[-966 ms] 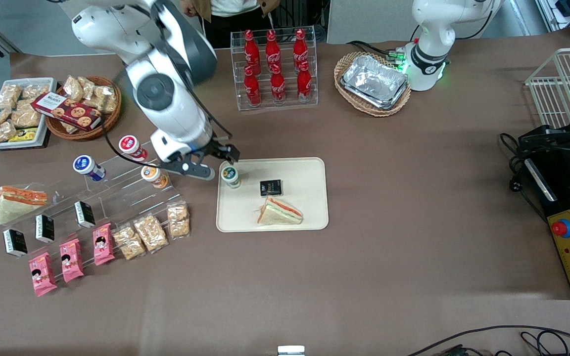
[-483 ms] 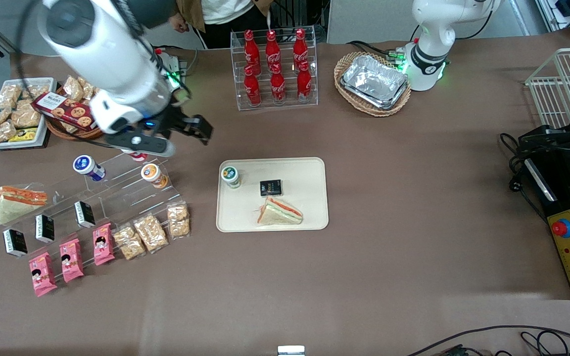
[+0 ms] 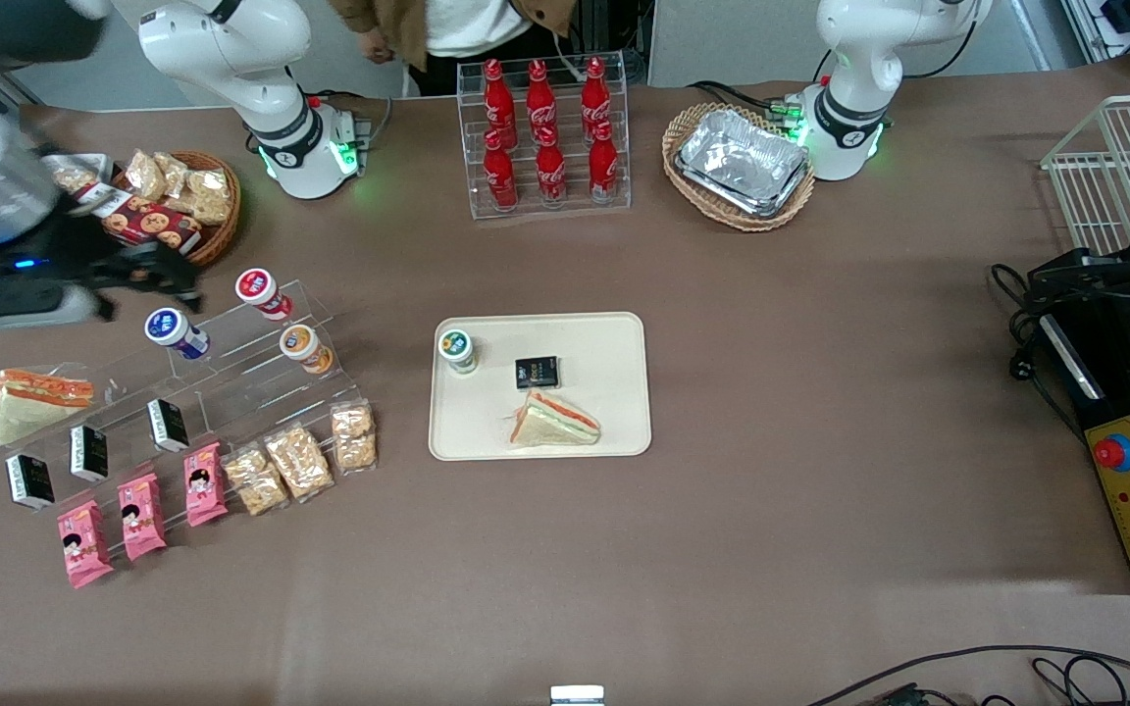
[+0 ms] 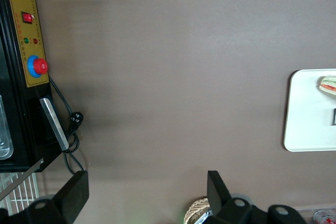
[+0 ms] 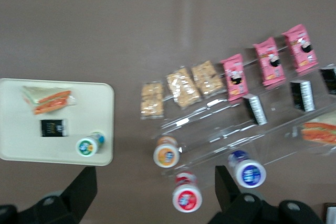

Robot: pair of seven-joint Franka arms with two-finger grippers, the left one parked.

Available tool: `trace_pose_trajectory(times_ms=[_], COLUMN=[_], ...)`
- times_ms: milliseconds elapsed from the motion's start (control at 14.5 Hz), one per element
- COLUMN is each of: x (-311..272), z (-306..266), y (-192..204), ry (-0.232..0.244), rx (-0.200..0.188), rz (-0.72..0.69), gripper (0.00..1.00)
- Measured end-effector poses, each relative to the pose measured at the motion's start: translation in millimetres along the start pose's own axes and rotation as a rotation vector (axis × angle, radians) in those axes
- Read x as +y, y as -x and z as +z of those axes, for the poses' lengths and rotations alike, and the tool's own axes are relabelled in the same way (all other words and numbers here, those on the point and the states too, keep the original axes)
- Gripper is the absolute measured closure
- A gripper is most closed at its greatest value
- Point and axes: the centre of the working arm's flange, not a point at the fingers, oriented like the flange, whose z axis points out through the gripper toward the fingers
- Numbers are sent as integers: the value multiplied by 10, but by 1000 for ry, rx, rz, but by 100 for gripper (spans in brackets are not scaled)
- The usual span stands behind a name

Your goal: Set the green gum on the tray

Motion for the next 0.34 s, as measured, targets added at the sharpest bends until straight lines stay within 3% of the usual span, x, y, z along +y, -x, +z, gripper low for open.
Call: trace_pose_trajectory(times_ms=[345], x=[972], z=[38], y=[-43], ry=[12], rx=[-8], rz=[38], gripper=[0])
